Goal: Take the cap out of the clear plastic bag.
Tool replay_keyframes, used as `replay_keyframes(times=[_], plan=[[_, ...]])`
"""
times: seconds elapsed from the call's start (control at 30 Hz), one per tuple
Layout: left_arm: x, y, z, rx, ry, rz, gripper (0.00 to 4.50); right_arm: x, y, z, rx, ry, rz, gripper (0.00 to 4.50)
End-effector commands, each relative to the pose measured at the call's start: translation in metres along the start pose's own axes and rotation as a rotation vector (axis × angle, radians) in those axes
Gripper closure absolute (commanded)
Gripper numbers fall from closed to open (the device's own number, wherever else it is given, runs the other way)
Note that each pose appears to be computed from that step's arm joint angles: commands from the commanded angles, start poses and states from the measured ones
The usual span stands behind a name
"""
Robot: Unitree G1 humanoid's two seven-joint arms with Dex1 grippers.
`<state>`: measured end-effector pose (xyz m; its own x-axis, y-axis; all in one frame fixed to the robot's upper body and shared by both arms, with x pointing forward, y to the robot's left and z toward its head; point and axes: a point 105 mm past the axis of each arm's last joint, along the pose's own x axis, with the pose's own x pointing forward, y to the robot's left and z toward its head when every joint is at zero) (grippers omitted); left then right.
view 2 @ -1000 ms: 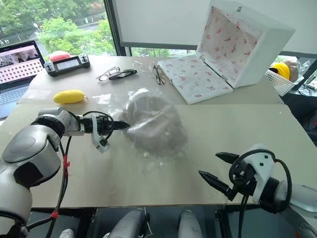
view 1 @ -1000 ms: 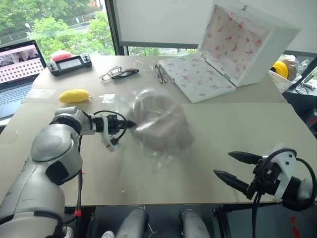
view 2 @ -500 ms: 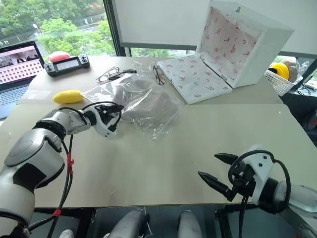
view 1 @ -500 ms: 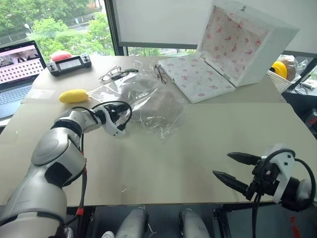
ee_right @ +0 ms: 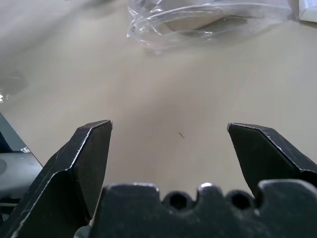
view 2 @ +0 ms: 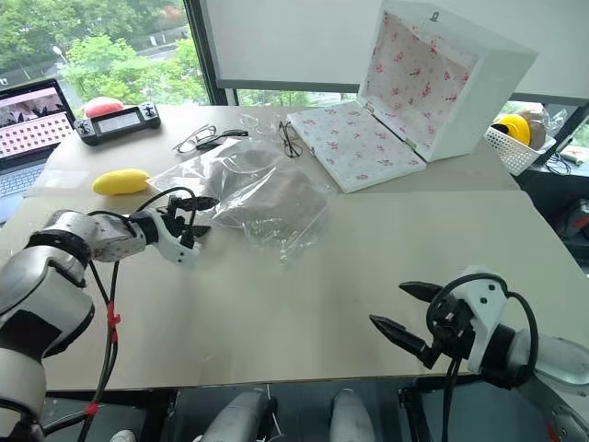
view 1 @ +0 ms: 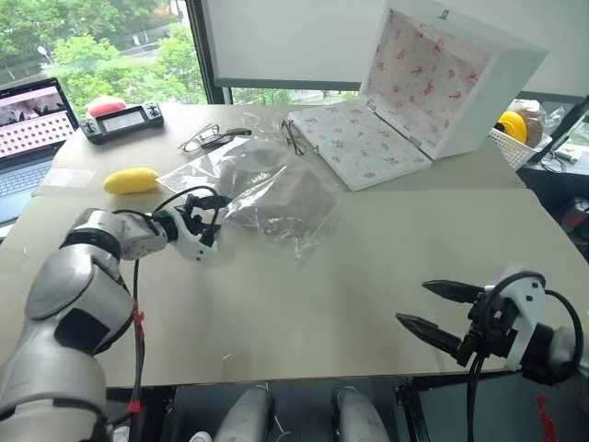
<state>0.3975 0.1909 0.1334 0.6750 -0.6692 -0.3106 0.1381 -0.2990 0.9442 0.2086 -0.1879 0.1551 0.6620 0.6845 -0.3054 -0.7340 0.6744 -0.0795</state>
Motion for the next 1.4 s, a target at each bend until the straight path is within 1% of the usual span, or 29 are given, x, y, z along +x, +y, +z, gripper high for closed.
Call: replay_keyframes(times=[0.03, 0.1, 0.13, 0.17, 0.2, 0.23, 0.27, 0.33, 0.4, 0.5, 0.57, 0.63, 0.73, 0.77, 0.8, 0.87, 0.93, 1.0, 1.07, 1.17, 1.2, 1.3, 1.4], plan=[[0.009, 0.030, 0.020, -0.322, -0.132, 0.053, 0.08, 0.000, -0.002, 0.009, -0.053, -0.021, 0.015, 0.00], [0.011, 0.036, 0.023, -0.447, -0.180, 0.026, 0.08, 0.000, -0.002, 0.009, -0.054, -0.021, 0.019, 0.00], [0.018, 0.040, 0.021, -0.635, -0.203, -0.054, 0.08, 0.001, -0.003, 0.009, -0.055, -0.020, 0.024, 0.00], [0.020, 0.043, 0.026, -0.782, -0.284, -0.116, 0.08, 0.001, -0.003, 0.009, -0.057, -0.019, 0.028, 0.00], [0.019, 0.047, 0.036, -0.905, -0.393, -0.173, 0.08, 0.002, -0.003, 0.009, -0.058, -0.018, 0.033, 0.00], [0.017, 0.048, 0.045, -0.996, -0.485, -0.228, 0.08, 0.003, -0.003, 0.009, -0.059, -0.018, 0.036, 0.00], [0.014, 0.048, 0.051, -1.039, -0.528, -0.259, 0.08, 0.003, -0.003, 0.009, -0.059, -0.018, 0.038, 0.00], [0.011, 0.042, 0.073, -1.137, -0.597, -0.343, 0.08, 0.005, -0.003, 0.010, -0.060, -0.018, 0.044, 0.00], [0.009, 0.043, 0.095, -1.209, -0.657, -0.356, 0.08, 0.006, -0.003, 0.010, -0.061, -0.018, 0.045, 0.00], [0.003, 0.048, 0.117, -1.254, -0.706, -0.361, 0.08, 0.006, -0.005, 0.009, -0.062, -0.012, 0.035, 0.00], [0.004, 0.054, 0.125, -1.267, -0.719, -0.336, 0.08, 0.005, -0.005, 0.008, -0.062, -0.009, 0.031, 0.00], [0.009, 0.061, 0.126, -1.279, -0.702, -0.287, 0.08, 0.005, -0.005, 0.008, -0.061, -0.009, 0.031, 0.00], [0.022, 0.073, 0.128, -1.158, -0.632, -0.101, 0.08, 0.004, -0.003, 0.008, -0.059, -0.011, 0.028, 0.00], [0.029, 0.072, 0.124, -1.086, -0.548, -0.021, 0.08, 0.004, -0.003, 0.008, -0.058, -0.010, 0.025, 0.00], [0.034, 0.067, 0.124, -1.049, -0.502, 0.005, 0.08, 0.004, -0.003, 0.008, -0.058, -0.010, 0.024, 0.00], [0.038, 0.054, 0.131, -0.973, -0.457, 0.017, 0.08, 0.004, -0.002, 0.008, -0.055, -0.013, 0.021, 0.00], [0.043, 0.042, 0.139, -0.964, -0.427, 0.022, 0.08, 0.003, -0.001, 0.008, -0.053, -0.014, 0.020, 0.00], [0.050, 0.037, 0.142, -0.953, -0.379, 0.053, 0.08, 0.003, -0.001, 0.009, -0.056, -0.015, 0.016, 0.00], [0.052, 0.034, 0.143, -0.949, -0.361, 0.063, 0.08, 0.002, -0.001, 0.009, -0.058, -0.016, 0.013, 0.00], [0.063, 0.026, 0.145, -0.951, -0.276, 0.112, 0.08, 0.003, 0.001, 0.013, -0.070, -0.027, 0.016, 0.00], [0.065, 0.025, 0.146, -0.948, -0.266, 0.123, 0.08, 0.003, 0.000, 0.015, -0.080, -0.028, 0.013, 0.00], [0.072, 0.026, 0.135, -0.982, -0.177, 0.200, 0.08, 0.005, 0.001, 0.019, -0.101, -0.034, 0.007, 0.00], [0.074, 0.023, 0.123, -0.974, -0.072, 0.253, 0.08, 0.005, 0.004, 0.022, -0.101, -0.043, 0.021, 0.00]])
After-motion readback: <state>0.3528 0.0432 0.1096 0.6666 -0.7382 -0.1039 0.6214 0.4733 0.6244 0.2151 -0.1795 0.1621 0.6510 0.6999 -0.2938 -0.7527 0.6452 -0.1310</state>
